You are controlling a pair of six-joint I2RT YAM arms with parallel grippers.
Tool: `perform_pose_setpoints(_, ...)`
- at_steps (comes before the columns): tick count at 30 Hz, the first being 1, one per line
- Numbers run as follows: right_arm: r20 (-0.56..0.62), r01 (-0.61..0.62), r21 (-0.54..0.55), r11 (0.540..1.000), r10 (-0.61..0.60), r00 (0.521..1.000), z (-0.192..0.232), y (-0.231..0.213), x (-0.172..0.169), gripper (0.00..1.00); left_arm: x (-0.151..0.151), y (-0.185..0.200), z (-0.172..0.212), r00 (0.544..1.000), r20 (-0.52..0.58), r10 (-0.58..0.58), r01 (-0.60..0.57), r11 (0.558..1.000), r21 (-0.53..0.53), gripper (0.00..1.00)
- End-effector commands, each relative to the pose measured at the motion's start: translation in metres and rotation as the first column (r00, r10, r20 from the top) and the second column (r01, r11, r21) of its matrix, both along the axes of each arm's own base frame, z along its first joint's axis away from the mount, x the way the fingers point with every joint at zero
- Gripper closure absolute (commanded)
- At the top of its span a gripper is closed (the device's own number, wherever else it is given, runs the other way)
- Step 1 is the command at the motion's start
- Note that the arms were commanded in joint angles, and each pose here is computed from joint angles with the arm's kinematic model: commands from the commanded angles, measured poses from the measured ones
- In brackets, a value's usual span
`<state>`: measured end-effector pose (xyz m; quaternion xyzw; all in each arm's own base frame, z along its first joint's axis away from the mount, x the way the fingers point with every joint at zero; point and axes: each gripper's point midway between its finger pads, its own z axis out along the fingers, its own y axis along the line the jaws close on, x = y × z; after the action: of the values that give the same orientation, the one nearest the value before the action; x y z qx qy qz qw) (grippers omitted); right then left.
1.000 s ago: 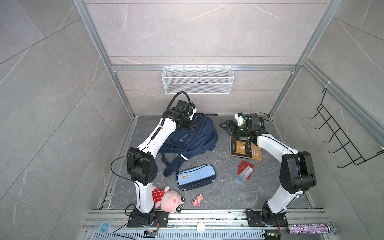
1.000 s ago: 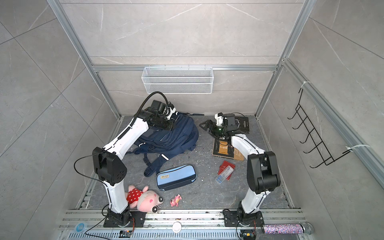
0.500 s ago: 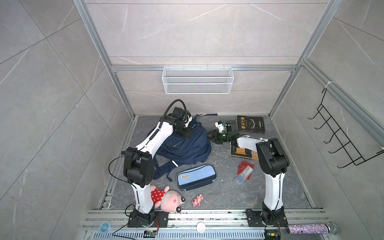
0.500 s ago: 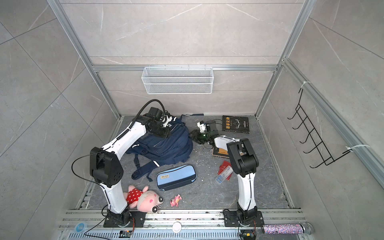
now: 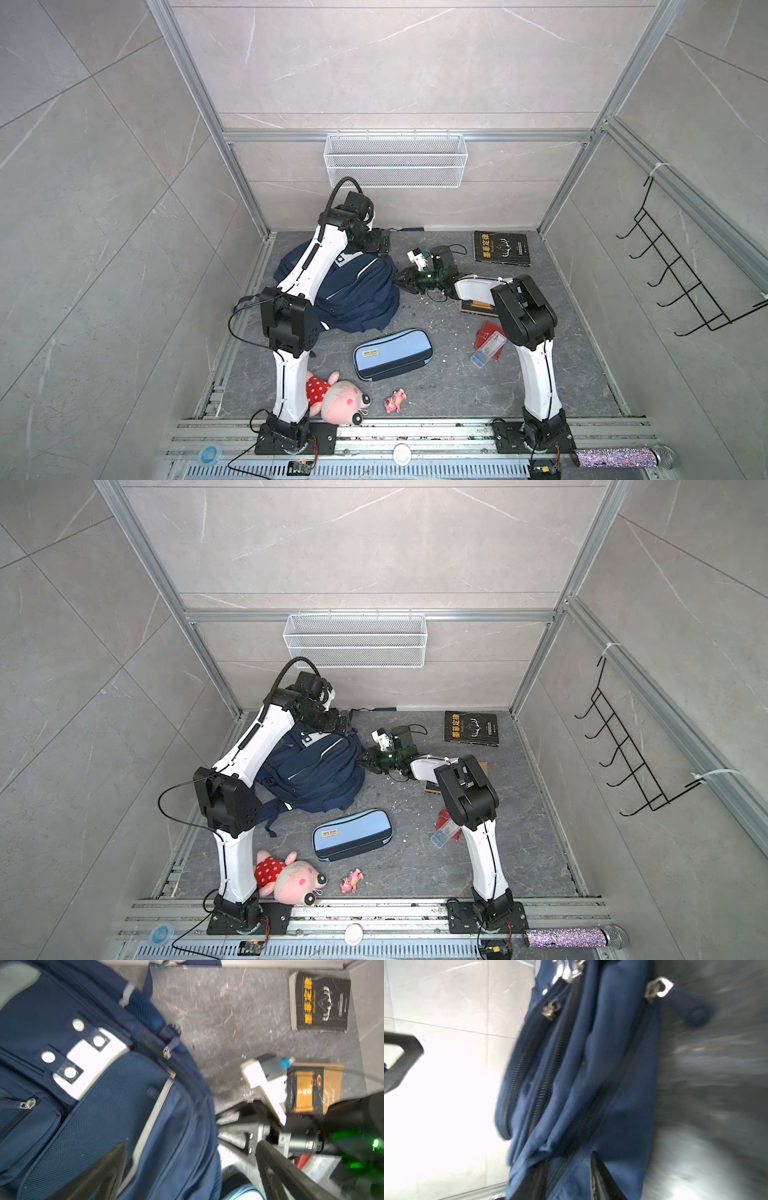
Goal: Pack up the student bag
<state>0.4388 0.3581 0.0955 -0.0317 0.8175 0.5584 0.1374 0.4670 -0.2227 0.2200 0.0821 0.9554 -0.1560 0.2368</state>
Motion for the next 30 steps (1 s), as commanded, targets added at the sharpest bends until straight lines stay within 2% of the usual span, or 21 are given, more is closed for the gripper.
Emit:
perform_pose_setpoints(1, 0.008, 0.017, 0.09, 0.996, -0.018, 1.0, 0.026, -0.003, 0.001, 0.63, -0.019, 0.006, -0.032, 0.99, -0.128, 0.058, -0.04, 0.989, 0.14, 0.0)
perform_pose_setpoints(3, 0.0, 0.077, 0.093, 0.993, -0.078, 0.997, 0.033, -0.024, 0.006, 0.57, -0.023, 0.005, -0.039, 0.986, -0.152, 0.07, -0.044, 0.985, 0.169, 0.0)
perform_pose_setpoints(4, 0.005, 0.097, 0.085, 0.992, -0.098, 0.995, 0.038, -0.035, 0.007, 0.48, -0.026, 0.005, -0.045, 0.983, -0.167, 0.082, -0.052, 0.983, 0.176, 0.0)
perform_pose_setpoints(5, 0.01, 0.114, 0.06, 0.992, -0.115, 0.993, 0.043, -0.047, 0.007, 0.41, -0.027, 0.006, -0.05, 0.979, -0.182, 0.095, -0.062, 0.982, 0.18, 0.0)
perform_pose_setpoints(7, 0.03, 0.151, -0.011, 0.989, -0.15, 0.988, 0.05, -0.071, 0.006, 0.31, -0.03, 0.003, -0.06, 0.975, -0.2, 0.097, -0.059, 0.98, 0.188, 0.0)
perform_pose_setpoints(10, 0.032, 0.236, -0.135, 0.962, -0.234, 0.972, 0.052, -0.112, 0.006, 0.23, -0.029, -0.004, -0.076, 0.972, -0.218, 0.089, -0.044, 0.978, 0.205, 0.0)
perform_pose_setpoints(14, 0.036, 0.313, -0.175, 0.933, -0.312, 0.949, 0.061, -0.15, 0.008, 0.17, -0.023, -0.009, -0.101, 0.969, -0.224, 0.101, -0.033, 0.957, 0.289, 0.0)
perform_pose_setpoints(18, 0.057, 0.31, -0.216, 0.926, -0.305, 0.951, 0.074, -0.158, 0.005, 0.17, -0.017, -0.001, -0.143, 0.968, -0.217, 0.125, -0.016, 0.895, 0.445, 0.0)
perform_pose_setpoints(24, 0.059, 0.319, -0.239, 0.917, -0.315, 0.947, 0.082, -0.164, -0.001, 0.17, -0.006, -0.003, -0.178, 0.973, -0.202, 0.107, 0.023, 0.834, 0.551, 0.0)
perform_pose_setpoints(25, 0.06, 0.32, -0.246, 0.915, -0.316, 0.947, 0.082, -0.166, -0.002, 0.17, -0.006, -0.003, -0.178, 0.974, -0.196, 0.114, 0.013, 0.836, 0.549, 0.1)
perform_pose_setpoints(26, 0.063, 0.323, -0.252, 0.912, -0.317, 0.946, 0.084, -0.167, -0.003, 0.17, -0.005, -0.005, -0.174, 0.976, -0.187, 0.112, 0.006, 0.844, 0.536, 0.25)
perform_pose_setpoints(28, 0.074, 0.321, -0.272, 0.907, -0.313, 0.947, 0.085, -0.169, -0.005, 0.17, -0.001, -0.012, -0.161, 0.984, -0.151, 0.096, -0.009, 0.87, 0.493, 0.71)
perform_pose_setpoints(30, 0.083, 0.318, -0.291, 0.902, -0.307, 0.948, 0.083, -0.171, -0.006, 0.17, 0.0, -0.017, -0.141, 0.99, -0.118, 0.077, -0.015, 0.892, 0.452, 0.98)
